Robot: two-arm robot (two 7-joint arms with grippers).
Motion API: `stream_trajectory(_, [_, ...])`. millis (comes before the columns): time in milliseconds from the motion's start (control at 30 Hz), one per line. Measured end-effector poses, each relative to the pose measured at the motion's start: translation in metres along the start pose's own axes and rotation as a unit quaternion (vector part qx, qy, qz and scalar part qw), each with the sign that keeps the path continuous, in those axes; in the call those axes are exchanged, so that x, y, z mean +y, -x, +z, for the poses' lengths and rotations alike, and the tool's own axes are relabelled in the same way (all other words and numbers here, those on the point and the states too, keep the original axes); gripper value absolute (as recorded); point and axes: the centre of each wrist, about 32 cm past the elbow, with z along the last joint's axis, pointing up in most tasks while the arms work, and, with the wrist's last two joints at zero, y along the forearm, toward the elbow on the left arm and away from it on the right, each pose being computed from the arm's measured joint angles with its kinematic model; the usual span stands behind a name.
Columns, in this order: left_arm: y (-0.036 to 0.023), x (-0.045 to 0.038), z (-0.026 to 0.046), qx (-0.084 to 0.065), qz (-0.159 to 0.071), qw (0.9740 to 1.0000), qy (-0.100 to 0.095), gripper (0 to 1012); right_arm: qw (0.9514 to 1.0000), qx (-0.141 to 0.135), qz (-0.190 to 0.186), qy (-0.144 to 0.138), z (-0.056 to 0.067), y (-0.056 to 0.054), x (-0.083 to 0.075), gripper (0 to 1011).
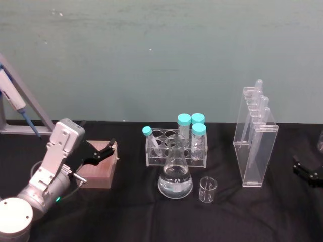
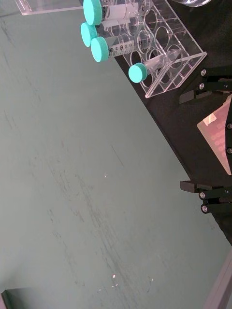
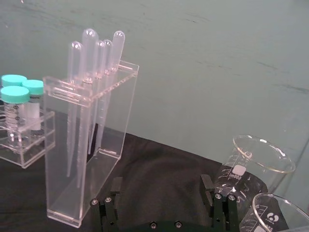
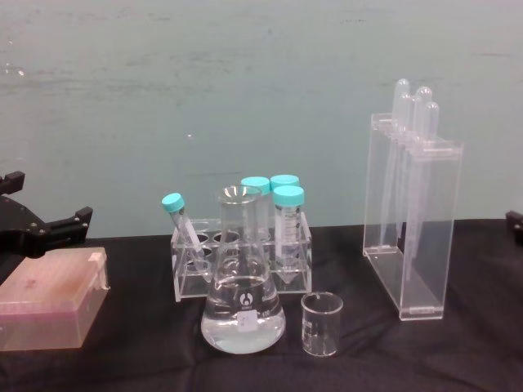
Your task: Place the experimental apparatus aside using one hand.
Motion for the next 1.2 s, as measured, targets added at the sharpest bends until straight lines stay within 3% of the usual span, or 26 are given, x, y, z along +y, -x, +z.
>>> stream_trajectory(567, [0.0,0.0,0.0,0.0,0.0,1.0,0.0,1000,0.9989,0.003,0.033,-0.034,0.014,0.009,-0.023,1003])
stream_trajectory(867, [0.0,0.0,0.0,0.0,0.0,1.0,0.0,1000,0.9975,0.005,0.051,-0.047,0.016,0.014,-0.025,1003])
stream_trajectory(1200, [0.0,0.0,0.0,0.0,0.0,1.0,0.0,1000,0.9954,0.028,0.069,-0.061,0.02,0.028,-0.021,1003])
